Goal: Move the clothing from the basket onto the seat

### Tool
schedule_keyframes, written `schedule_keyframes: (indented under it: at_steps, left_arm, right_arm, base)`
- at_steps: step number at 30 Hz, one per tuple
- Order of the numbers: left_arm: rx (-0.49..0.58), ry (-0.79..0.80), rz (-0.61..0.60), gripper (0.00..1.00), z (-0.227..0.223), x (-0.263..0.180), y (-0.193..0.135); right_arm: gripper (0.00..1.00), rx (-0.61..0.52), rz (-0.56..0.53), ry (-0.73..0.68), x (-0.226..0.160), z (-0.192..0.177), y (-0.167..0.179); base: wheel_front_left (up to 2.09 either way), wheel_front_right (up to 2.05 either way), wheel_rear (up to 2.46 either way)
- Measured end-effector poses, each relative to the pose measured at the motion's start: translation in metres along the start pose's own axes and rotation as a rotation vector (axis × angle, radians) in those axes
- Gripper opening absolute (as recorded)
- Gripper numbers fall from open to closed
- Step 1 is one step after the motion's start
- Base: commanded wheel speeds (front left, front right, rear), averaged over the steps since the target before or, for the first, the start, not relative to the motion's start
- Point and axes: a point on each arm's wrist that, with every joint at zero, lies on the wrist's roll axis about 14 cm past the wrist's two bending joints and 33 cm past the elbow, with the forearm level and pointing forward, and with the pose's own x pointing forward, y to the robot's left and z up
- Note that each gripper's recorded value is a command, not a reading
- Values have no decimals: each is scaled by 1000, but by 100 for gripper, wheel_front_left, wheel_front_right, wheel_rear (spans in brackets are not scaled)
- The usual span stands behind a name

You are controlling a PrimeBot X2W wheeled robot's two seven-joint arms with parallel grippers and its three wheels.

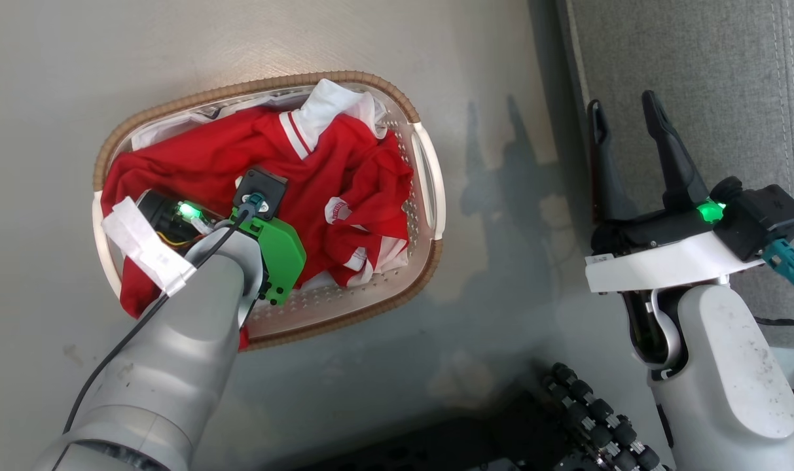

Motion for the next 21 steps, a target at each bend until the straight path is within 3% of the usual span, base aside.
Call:
schedule_keyframes:
  at_steps: [10,21]
  left_arm:
    - [-22,-128,-8,0,32,-12,-5]
    - [43,-360,-40,0,108,-63,-31]
  right_arm:
    - [100,-12,-7,-20,1,9,-2]
    - [100,-39,26,-74,-9,38,15]
  base:
    - [0,0,0]
    - [0,0,0]
